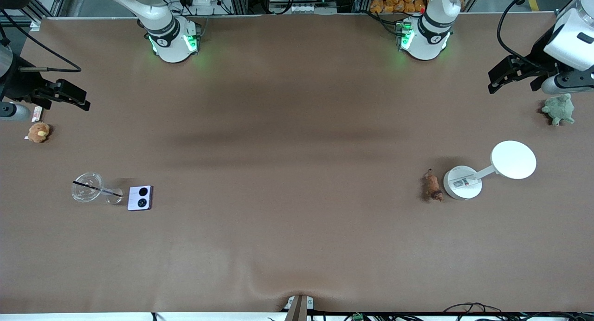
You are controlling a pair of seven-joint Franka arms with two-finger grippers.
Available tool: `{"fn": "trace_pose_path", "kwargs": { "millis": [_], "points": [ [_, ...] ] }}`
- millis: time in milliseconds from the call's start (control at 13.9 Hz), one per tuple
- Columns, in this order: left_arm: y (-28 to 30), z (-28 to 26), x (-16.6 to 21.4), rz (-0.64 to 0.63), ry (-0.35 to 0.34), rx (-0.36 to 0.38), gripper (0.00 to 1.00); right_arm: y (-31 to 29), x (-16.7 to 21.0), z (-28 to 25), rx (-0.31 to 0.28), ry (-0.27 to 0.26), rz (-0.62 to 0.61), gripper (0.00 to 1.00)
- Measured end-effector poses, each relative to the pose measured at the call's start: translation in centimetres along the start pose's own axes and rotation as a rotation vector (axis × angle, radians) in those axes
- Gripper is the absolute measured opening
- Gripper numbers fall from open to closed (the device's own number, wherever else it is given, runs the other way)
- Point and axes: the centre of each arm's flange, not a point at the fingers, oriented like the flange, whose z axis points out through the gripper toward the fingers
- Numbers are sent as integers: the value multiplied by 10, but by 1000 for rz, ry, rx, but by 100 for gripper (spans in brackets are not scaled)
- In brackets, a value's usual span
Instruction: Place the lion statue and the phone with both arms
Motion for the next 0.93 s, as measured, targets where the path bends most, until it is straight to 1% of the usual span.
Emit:
{"fn": "trace_pose_path", "kwargs": {
  "millis": [287, 503, 934],
  "points": [
    [-1, -1, 4, -4, 2, -1, 100, 0, -5, 1, -2, -39, -2, 100],
    [-4, -2, 3, -8, -10, 2, 100, -5, -7, -4, -3, -38, -12, 100],
    [-5, -1, 3, -10, -15, 2, 100, -15, -11, -1, -7, -70, -32, 100]
  ]
}}
